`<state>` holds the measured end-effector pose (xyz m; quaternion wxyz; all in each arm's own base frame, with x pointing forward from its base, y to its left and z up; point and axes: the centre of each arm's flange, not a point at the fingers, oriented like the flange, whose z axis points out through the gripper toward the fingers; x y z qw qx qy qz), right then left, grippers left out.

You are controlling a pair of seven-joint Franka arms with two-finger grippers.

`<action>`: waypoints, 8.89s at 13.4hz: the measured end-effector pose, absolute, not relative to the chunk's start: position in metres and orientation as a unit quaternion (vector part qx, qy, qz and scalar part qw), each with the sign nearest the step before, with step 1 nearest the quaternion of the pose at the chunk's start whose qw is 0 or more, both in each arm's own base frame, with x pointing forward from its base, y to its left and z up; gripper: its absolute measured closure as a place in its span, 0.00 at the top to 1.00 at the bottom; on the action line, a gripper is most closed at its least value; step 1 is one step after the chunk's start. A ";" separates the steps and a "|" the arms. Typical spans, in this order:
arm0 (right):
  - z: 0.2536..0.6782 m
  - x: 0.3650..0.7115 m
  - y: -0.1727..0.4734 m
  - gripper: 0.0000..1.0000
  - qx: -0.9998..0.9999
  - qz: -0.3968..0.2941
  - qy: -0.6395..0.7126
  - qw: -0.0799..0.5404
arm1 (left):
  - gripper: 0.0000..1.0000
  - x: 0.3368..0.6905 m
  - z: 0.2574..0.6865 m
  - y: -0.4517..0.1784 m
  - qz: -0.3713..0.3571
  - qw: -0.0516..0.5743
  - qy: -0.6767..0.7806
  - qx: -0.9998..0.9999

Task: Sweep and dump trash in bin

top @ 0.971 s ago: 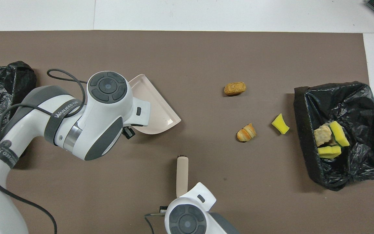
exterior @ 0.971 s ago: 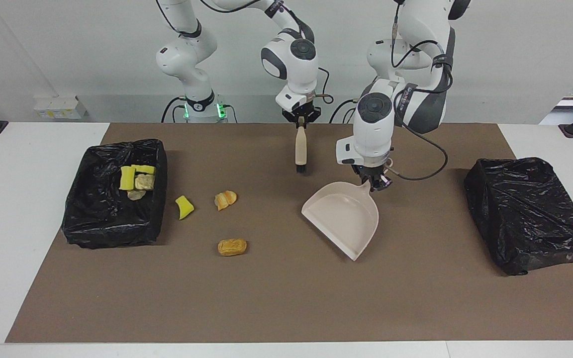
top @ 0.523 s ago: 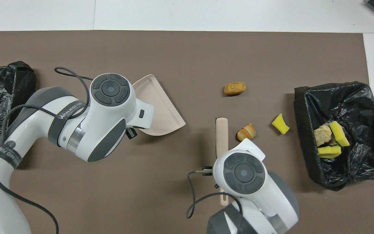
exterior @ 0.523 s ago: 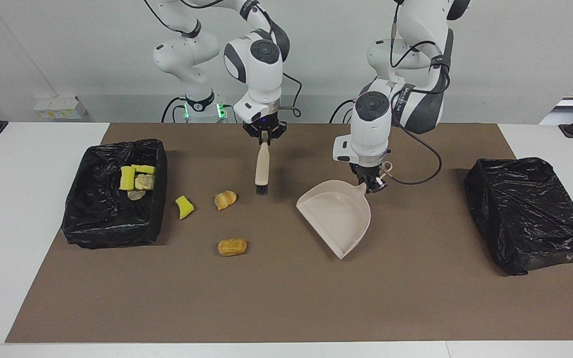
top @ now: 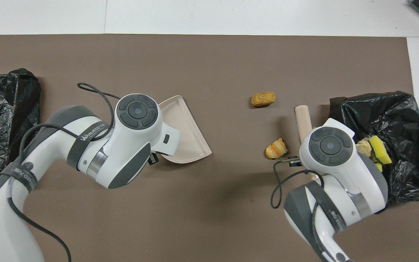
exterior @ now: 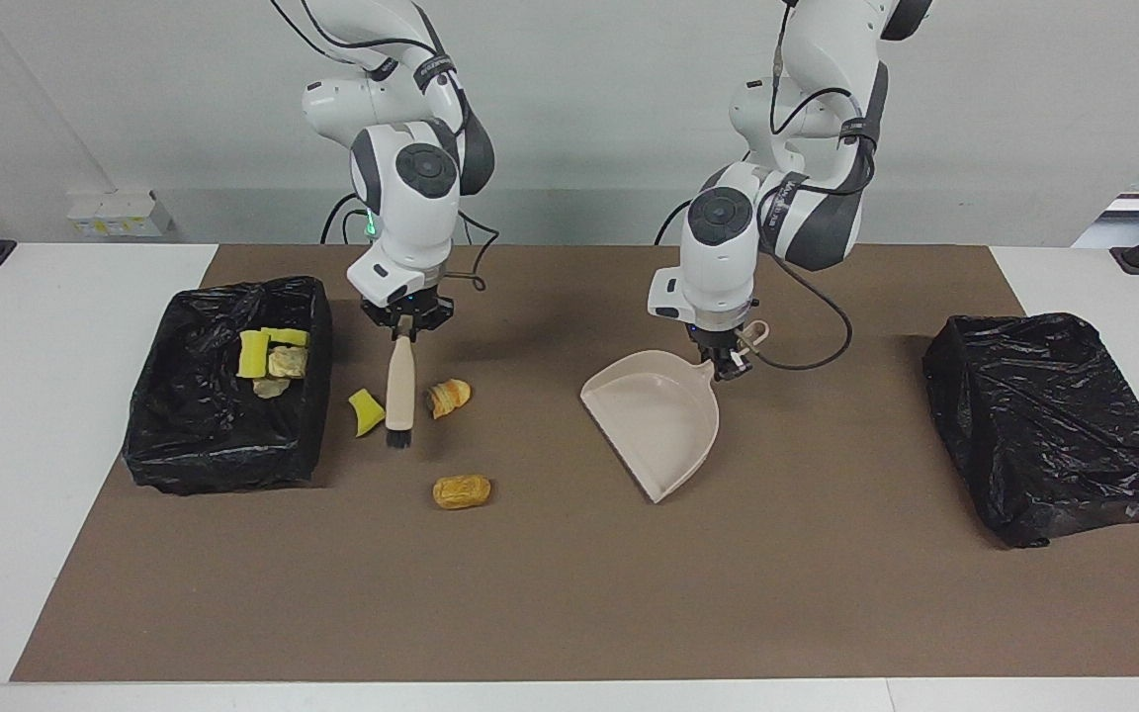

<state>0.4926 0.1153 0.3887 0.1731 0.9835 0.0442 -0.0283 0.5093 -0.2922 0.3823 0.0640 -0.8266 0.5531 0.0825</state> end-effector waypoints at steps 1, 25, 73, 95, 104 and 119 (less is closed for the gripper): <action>0.387 0.495 0.100 0.25 0.981 -0.031 0.045 0.185 | 0.32 0.505 0.380 -0.294 0.084 0.064 0.562 -0.821; 0.391 0.571 0.131 0.25 0.985 -0.060 0.136 0.091 | 0.32 0.456 0.374 -0.290 0.106 0.089 0.603 -0.786; 0.347 0.468 0.423 0.25 0.989 -0.101 0.045 -0.095 | 0.32 0.486 0.366 -0.276 0.064 0.095 0.644 -0.756; 0.374 0.366 0.309 0.25 0.989 -0.135 -0.065 0.002 | 0.32 0.476 0.358 -0.269 0.098 0.097 0.640 -0.756; 0.347 0.410 0.377 0.25 0.978 -0.097 -0.178 -0.057 | 0.32 0.477 0.358 -0.268 0.096 0.097 0.640 -0.756; 0.366 0.551 0.267 0.25 0.992 -0.058 0.113 0.023 | 0.32 0.478 0.357 -0.270 0.084 0.096 0.642 -0.756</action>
